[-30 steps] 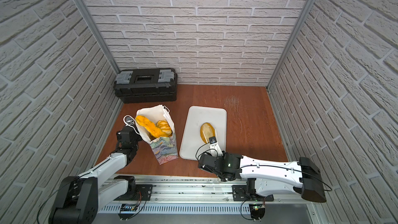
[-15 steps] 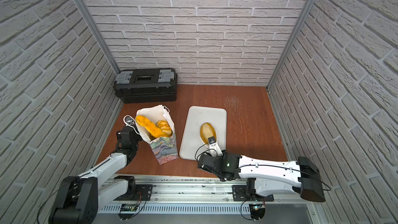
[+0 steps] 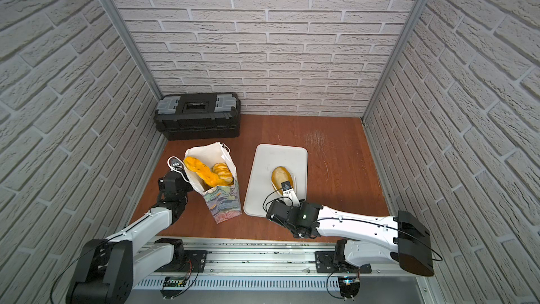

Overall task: Pack bread into a paper bag
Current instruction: Pick up the fake bread from the plate.

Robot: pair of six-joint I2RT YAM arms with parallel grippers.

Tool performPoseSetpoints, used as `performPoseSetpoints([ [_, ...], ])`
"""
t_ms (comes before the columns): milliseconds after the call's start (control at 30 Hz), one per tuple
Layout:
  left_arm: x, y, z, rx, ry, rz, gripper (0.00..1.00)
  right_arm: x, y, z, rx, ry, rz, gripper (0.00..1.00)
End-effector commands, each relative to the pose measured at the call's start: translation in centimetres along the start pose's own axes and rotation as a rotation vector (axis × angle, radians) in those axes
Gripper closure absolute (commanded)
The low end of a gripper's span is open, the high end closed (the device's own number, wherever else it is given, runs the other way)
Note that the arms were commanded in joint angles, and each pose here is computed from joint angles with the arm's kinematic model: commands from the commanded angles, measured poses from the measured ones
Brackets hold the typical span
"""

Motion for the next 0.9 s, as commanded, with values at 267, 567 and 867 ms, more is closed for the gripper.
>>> performPoseSetpoints([
  [267, -0.1, -1.9, 0.2, -0.013, -0.008, -0.056, 0.02, 1.0, -1.5, 1.9, -0.013, -0.076, 0.008, 0.42],
  [567, -0.1, -1.8, 0.3, -0.01, -0.014, -0.054, 0.02, 2.3, -1.7, 2.1, -0.013, -0.06, 0.028, 0.42],
  [867, 0.0, -1.9, 0.3, -0.01, -0.014, -0.056, 0.02, 3.4, -1.8, 0.3, 0.039, -0.038, 0.039, 0.43],
])
Point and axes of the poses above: each gripper's point midway between its finger pads, its own x axis out along the fingers, its own z axis along the line the jaws close on, y = z × x, the point moved 4 cm from there along -x, back along the fingers, and after that the axes turned 8 degrees about x, right-handed, at the moved point
